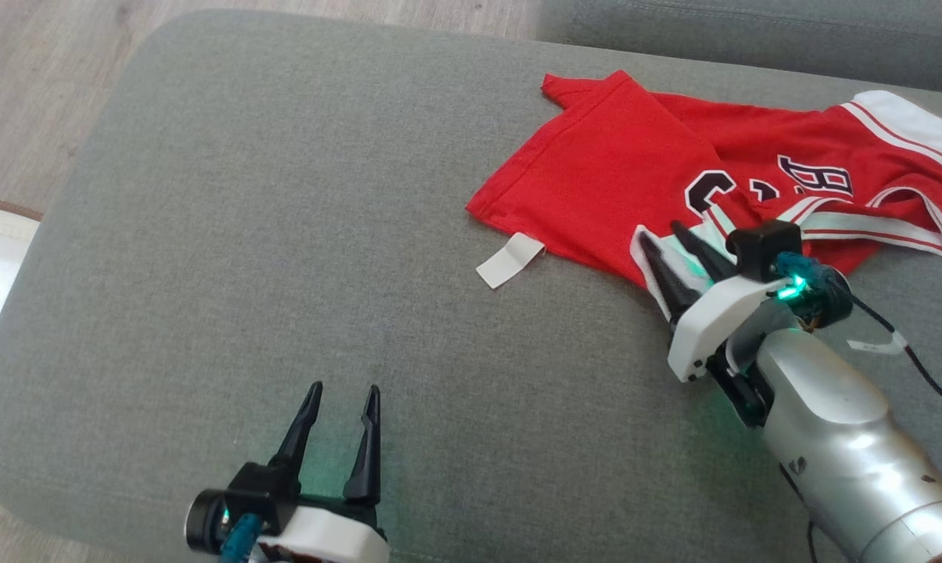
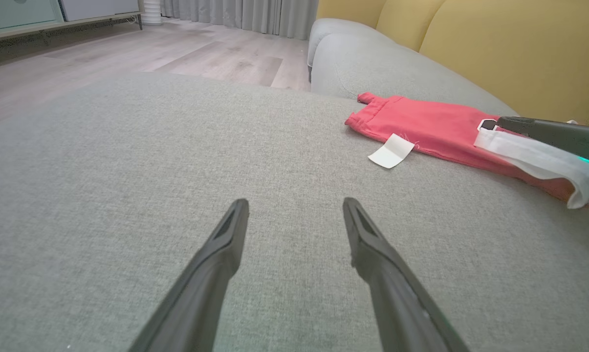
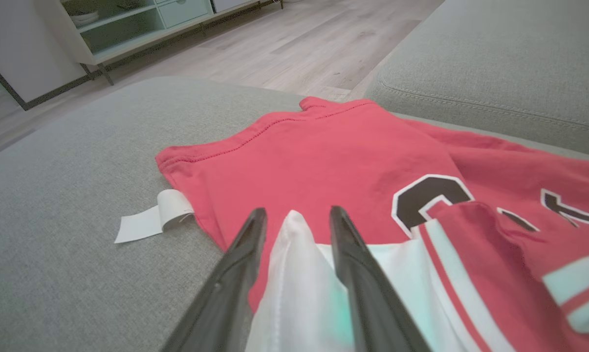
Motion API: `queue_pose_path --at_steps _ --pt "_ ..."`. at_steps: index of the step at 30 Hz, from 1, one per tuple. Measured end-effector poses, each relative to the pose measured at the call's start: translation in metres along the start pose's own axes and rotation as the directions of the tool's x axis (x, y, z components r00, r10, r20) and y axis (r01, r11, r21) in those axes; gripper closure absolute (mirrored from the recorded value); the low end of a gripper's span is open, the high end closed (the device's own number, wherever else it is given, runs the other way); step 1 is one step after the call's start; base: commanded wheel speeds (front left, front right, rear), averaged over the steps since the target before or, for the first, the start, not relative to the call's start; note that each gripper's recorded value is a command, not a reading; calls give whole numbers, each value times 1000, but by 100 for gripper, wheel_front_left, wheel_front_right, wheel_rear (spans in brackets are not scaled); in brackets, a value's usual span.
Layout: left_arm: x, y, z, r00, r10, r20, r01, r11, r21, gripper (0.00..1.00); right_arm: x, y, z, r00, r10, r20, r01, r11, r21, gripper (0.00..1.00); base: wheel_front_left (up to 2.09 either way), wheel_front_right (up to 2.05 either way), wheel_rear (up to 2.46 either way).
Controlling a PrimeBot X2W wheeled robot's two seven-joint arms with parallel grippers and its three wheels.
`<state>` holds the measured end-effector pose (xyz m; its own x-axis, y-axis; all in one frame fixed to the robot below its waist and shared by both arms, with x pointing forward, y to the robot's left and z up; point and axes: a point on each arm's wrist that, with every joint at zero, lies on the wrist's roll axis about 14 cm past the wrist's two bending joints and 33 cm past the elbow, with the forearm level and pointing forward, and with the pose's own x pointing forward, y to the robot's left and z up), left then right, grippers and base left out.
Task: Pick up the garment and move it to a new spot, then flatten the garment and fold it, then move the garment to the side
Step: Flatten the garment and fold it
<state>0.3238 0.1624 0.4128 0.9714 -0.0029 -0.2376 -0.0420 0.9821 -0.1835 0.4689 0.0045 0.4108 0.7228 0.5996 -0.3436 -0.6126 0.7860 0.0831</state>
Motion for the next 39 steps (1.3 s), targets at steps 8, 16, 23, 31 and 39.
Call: queue_pose_path --at_steps 8,16,23,31,39 --pt "-3 1 -4 1000 9 -11 -9 1000 -15 0 -4 -10 -25 995 -31 -98 31 1000 -3 57 0 0 0" --pt "-4 2 -2 1000 9 -3 -9 1000 -14 0 -5 -3 -34 988 -15 -153 16 1000 4 67 0 0 0" --pt "-5 1 1 1000 9 8 -9 1000 -15 0 -7 -3 -21 997 -21 -76 22 1000 16 100 0 0 0" --pt "-10 -9 -2 1000 -28 6 28 1000 -2 0 -24 -35 59 969 -133 207 107 986 131 100 0 0 0" --pt "-2 -35 -3 991 -132 1 132 991 22 0 -144 -125 22 790 -552 268 437 813 385 60 0 0 0"
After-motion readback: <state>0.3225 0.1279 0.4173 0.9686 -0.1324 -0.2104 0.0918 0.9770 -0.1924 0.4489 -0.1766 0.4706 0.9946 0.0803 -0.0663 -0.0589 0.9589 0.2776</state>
